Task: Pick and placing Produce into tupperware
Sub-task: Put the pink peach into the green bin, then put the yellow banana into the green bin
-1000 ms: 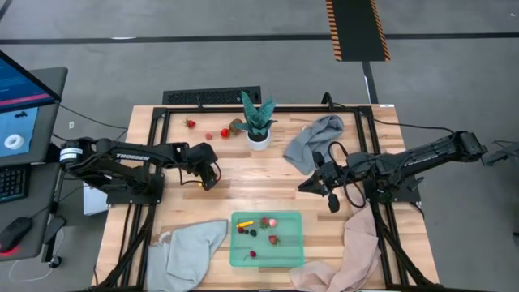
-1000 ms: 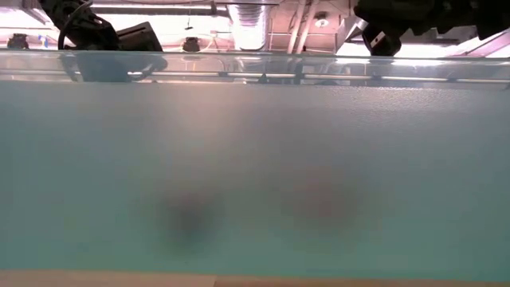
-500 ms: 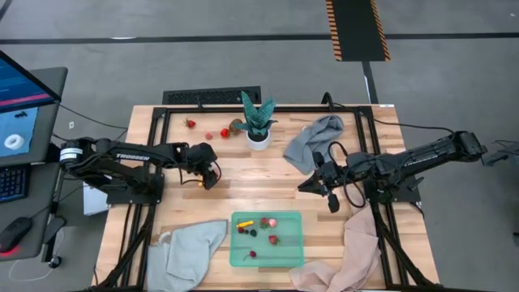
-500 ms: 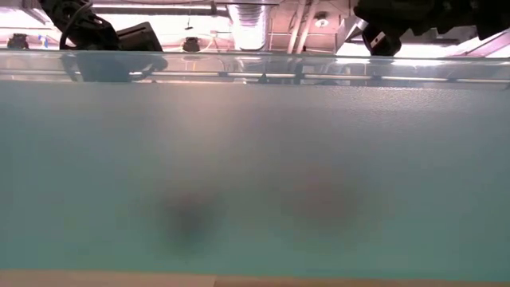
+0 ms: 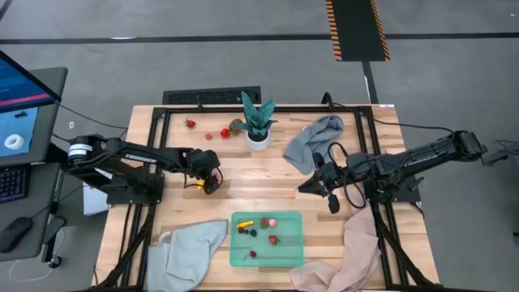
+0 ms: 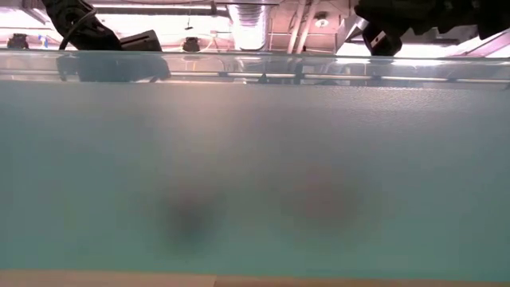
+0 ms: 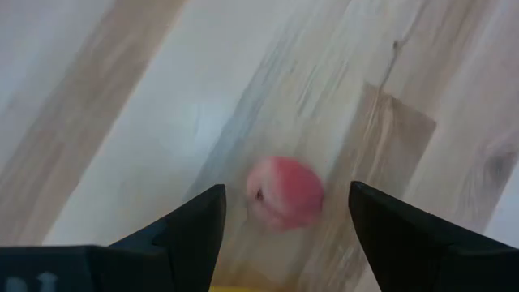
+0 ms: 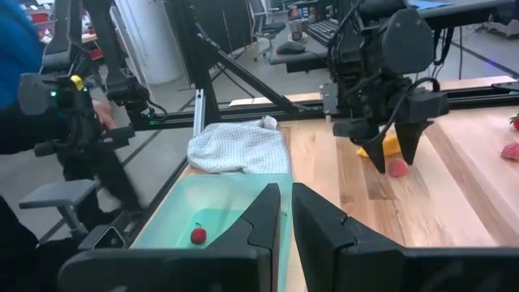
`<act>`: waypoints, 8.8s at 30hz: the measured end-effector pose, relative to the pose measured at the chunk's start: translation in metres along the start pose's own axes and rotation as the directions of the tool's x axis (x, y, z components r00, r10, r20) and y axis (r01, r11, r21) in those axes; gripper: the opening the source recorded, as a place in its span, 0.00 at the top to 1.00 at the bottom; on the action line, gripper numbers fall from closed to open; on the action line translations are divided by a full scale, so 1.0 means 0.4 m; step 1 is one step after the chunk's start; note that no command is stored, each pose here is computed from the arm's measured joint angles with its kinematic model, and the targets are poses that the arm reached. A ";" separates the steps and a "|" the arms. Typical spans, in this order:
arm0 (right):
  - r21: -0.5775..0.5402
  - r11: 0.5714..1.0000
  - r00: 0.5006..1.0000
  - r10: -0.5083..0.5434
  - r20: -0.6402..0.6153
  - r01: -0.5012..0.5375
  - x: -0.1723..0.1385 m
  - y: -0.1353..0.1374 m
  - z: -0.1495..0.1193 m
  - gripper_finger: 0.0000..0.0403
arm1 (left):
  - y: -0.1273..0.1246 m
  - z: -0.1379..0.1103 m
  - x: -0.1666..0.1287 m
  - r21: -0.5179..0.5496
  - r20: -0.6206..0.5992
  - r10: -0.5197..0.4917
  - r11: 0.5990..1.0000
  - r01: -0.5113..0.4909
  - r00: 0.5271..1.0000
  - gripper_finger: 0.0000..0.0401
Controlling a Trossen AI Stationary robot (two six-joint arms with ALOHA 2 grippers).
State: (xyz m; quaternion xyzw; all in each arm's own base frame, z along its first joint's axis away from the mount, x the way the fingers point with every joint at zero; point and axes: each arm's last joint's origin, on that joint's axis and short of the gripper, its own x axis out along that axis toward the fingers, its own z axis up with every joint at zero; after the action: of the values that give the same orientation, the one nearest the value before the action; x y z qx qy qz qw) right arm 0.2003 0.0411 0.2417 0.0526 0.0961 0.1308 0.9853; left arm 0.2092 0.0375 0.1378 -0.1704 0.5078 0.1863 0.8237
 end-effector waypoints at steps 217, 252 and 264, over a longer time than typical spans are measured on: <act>0.072 0.994 0.990 0.068 0.123 -0.077 -0.001 0.033 0.029 0.85 | -0.155 -0.126 0.022 -0.836 -0.132 0.538 0.391 -0.385 0.833 0.42; 0.072 0.994 0.990 0.068 0.120 -0.077 -0.001 0.033 0.028 0.85 | -0.157 -0.111 0.031 -0.791 -0.064 0.552 0.480 -0.379 0.831 0.59; 0.073 0.994 0.991 0.068 0.120 -0.077 -0.001 0.033 0.028 0.85 | -0.169 -0.080 0.025 -0.787 -0.006 0.556 0.510 -0.347 0.831 0.66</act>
State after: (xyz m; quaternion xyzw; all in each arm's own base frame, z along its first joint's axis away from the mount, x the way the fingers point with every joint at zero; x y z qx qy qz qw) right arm 0.1988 0.0529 0.2543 0.1015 0.0412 0.1594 0.9811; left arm 0.2212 -0.0353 0.1214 -0.3358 0.3008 0.6106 0.6511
